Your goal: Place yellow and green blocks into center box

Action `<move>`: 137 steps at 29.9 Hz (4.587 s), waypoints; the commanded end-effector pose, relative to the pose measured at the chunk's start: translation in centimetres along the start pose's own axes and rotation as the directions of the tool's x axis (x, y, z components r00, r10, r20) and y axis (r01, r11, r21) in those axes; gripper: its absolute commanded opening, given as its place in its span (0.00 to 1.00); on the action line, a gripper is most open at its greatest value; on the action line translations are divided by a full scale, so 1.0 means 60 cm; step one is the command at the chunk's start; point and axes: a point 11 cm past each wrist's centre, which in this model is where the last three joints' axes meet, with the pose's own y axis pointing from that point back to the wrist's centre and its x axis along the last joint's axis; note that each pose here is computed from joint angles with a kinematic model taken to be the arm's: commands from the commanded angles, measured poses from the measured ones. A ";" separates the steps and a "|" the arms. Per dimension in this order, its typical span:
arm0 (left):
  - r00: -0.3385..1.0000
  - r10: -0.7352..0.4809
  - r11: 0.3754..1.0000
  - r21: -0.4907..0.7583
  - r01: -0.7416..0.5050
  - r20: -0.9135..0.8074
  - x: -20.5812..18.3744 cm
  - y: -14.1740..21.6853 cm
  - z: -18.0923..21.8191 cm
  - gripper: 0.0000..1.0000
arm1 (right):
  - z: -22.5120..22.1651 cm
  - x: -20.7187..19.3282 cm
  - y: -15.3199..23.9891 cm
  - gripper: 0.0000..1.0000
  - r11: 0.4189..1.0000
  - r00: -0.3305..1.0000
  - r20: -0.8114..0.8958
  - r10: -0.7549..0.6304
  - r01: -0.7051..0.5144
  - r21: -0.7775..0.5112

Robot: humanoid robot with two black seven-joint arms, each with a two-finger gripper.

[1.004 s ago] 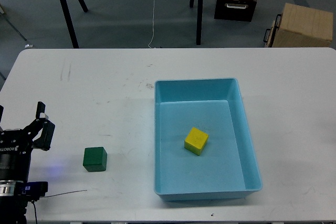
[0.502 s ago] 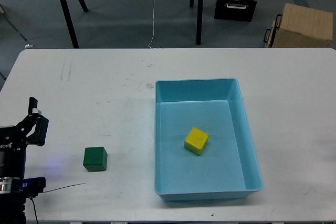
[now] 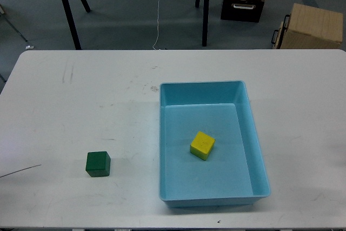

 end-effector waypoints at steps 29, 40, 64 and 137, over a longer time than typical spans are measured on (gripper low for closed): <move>0.378 -0.792 0.465 0.875 -0.133 0.479 -0.128 -0.256 -0.119 1.00 | 0.014 -0.004 -0.004 1.00 1.000 0.999 0.039 -0.023 0.023 0.014; 0.174 -0.980 -0.013 0.852 -0.523 0.092 -0.015 -0.190 -0.255 1.00 | 0.010 -0.010 -0.006 1.00 1.000 0.999 0.028 -0.029 0.029 0.010; 0.247 -0.932 -0.362 0.640 -0.678 -0.266 0.061 -0.063 -0.299 1.00 | 0.010 -0.004 -0.003 1.00 1.000 0.999 0.036 -0.022 0.021 0.019; -0.312 -0.851 -0.168 0.782 -0.601 -0.423 -0.235 -0.233 -0.572 0.12 | -0.002 0.009 0.013 1.00 1.000 1.000 0.010 0.012 -0.013 0.023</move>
